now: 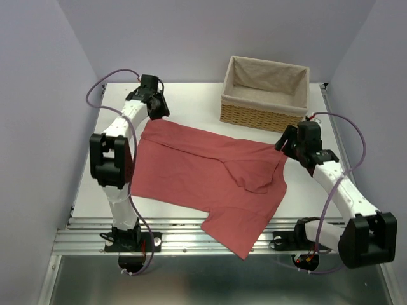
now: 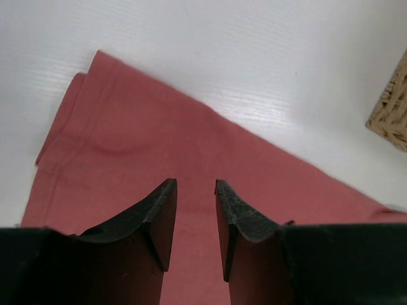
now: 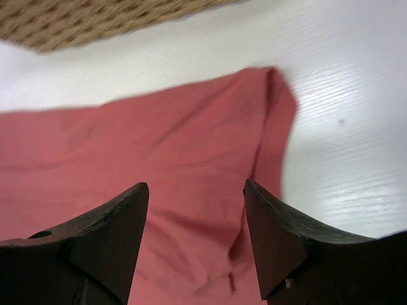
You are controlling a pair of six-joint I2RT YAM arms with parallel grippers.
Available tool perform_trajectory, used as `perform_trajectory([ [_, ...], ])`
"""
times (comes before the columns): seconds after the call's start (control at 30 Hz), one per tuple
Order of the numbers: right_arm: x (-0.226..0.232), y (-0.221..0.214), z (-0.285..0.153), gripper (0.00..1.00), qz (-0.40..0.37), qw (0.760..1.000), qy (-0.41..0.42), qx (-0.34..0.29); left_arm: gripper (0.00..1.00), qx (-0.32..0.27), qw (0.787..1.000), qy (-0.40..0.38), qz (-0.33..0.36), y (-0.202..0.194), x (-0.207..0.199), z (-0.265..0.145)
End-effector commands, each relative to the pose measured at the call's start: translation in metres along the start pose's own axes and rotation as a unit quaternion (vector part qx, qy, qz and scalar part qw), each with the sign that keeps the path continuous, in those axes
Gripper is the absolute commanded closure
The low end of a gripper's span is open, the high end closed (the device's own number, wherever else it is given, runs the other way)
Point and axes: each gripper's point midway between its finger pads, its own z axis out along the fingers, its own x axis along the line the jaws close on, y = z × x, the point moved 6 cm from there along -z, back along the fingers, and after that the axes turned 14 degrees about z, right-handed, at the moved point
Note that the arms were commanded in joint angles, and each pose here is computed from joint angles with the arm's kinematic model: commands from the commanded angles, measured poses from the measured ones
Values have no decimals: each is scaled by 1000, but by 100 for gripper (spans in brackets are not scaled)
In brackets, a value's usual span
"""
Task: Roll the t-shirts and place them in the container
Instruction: Fold the T-shirt at the center of the board.
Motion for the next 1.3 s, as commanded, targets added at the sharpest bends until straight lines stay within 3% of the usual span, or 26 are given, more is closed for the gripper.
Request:
perform_trajectory([
  [0.0,6,-44,-25,33,-59,995,35,77,58,-23,1000,8,-3,-18,6,-47],
  [0.23,38,-131,-45,34,-173,972,55,149,60,27,999,7,-25,-78,14,-29],
  [0.4,40,-156,-38,38,-238,958,21,156,60,43,998,13,-31,-92,16,-16],
  [0.57,33,-165,-21,44,-249,957,-10,150,60,48,998,12,-32,-93,15,-12],
  [0.77,26,-173,-5,62,-245,958,-39,145,60,49,998,4,-30,-93,13,-11],
  [0.93,35,-169,-9,99,-244,959,-26,142,60,49,998,8,-24,-93,14,-11],
  [1.27,47,-164,-43,99,-249,947,27,200,60,50,999,4,-21,-90,13,-8],
])
